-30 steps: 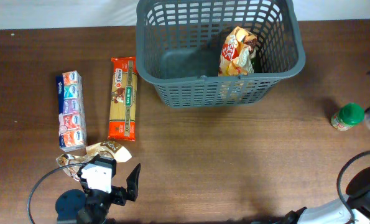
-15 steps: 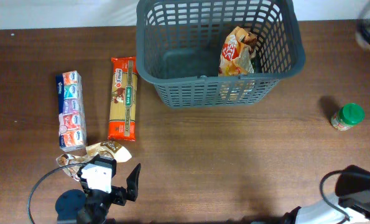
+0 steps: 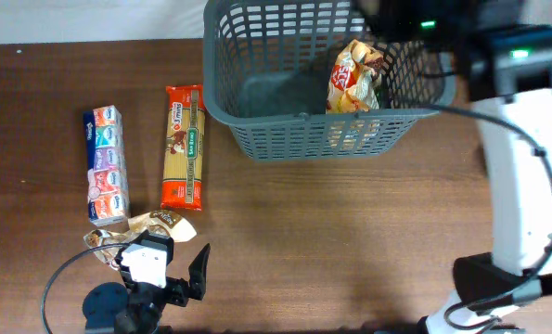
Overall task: Pack container
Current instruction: 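Lift the jar with the right gripper and carry it over the basket, then lower the jar into the basket and release it, then move the right gripper toward the remaining green-lidded jar, then lower the right gripper around the green-lidded jar and close on it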
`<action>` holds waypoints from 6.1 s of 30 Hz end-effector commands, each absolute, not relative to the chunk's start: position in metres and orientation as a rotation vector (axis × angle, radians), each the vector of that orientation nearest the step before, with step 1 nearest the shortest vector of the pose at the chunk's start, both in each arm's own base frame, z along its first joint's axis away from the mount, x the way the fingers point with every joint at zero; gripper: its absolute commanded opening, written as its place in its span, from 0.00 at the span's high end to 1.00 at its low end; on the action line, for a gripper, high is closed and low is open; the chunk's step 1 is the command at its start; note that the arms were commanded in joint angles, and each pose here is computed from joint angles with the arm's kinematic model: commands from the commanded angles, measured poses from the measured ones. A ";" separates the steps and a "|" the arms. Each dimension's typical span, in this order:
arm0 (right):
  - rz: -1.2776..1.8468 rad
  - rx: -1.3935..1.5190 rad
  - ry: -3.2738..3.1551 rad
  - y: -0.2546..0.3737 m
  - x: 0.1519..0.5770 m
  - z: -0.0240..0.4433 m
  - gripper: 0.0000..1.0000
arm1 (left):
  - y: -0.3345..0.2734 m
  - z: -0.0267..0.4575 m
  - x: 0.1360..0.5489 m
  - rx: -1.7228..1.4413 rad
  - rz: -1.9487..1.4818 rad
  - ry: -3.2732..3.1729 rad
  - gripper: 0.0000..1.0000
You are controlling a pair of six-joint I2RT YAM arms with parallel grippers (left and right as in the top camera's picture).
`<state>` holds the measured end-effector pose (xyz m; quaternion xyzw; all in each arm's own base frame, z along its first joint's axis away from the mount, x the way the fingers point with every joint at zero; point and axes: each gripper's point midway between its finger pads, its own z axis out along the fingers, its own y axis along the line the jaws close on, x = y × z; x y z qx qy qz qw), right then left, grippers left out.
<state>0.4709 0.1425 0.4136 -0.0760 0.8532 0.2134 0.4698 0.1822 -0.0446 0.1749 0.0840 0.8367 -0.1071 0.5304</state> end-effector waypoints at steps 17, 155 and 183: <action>0.206 -0.204 2.519 0.185 0.530 0.207 0.96 | -0.043 0.178 0.183 0.198 -0.242 1.989 0.01; 0.004 1.476 2.794 -0.236 0.321 0.070 0.01 | -0.043 0.178 0.183 0.198 -0.242 1.989 0.01; 0.012 1.300 2.835 -0.231 0.346 0.055 0.01 | -0.043 0.178 0.183 0.198 -0.242 1.989 0.01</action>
